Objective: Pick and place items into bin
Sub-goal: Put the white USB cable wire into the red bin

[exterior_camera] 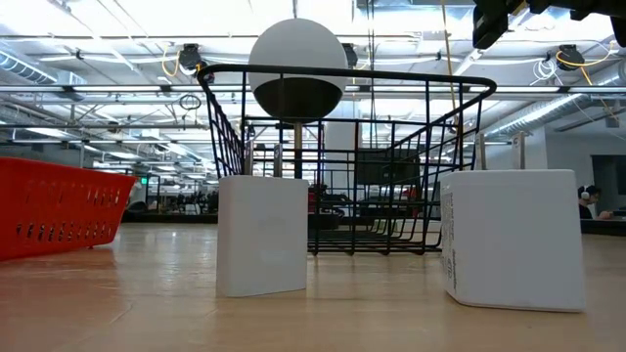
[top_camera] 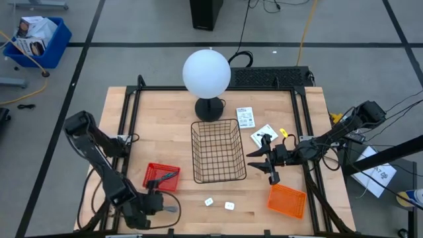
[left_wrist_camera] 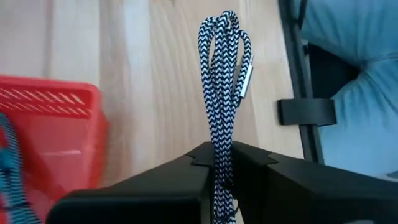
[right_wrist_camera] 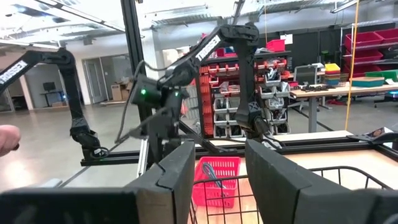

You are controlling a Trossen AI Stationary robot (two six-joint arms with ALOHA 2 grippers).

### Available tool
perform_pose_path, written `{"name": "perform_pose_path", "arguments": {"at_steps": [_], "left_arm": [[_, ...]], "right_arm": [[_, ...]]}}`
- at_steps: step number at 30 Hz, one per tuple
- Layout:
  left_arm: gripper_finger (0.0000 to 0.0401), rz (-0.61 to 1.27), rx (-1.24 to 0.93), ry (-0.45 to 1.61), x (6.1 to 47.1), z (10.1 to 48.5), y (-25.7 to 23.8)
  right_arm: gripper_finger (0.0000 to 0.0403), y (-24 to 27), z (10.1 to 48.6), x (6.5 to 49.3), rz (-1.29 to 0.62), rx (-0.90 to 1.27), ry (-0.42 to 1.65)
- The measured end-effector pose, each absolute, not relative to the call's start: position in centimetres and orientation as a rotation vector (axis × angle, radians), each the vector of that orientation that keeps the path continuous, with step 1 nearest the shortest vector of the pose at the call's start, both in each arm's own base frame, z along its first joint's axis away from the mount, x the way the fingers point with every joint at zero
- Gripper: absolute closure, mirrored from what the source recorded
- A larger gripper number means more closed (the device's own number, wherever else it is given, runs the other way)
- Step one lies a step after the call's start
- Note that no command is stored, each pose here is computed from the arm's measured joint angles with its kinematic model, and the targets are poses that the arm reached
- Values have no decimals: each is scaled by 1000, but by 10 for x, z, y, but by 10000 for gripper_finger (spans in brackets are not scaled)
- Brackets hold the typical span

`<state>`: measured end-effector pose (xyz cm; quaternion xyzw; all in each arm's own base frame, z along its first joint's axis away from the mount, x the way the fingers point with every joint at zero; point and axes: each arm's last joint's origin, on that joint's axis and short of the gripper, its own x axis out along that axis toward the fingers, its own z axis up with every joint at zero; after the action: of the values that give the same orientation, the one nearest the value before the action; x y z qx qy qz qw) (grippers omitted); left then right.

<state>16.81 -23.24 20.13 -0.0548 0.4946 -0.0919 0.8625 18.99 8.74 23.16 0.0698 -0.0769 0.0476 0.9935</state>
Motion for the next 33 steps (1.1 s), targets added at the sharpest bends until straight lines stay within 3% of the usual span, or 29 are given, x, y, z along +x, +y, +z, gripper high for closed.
{"name": "perform_pose_path", "arguments": {"at_steps": [11, 18, 25, 33], "left_arm": [[344, -64, -35, 972, 159, 234, -193], [377, 27, 72, 1060, 166, 231, -169], [359, 125, 111, 1139, 170, 228, -150], [383, 111, 70, 1175, 173, 228, -148]], "right_arm": [[270, 87, 232, 190, 94, 137, -154], [270, 87, 232, 190, 94, 137, -154], [270, 87, 232, 190, 93, 137, -154], [270, 87, 232, 190, 93, 137, -154]]}}
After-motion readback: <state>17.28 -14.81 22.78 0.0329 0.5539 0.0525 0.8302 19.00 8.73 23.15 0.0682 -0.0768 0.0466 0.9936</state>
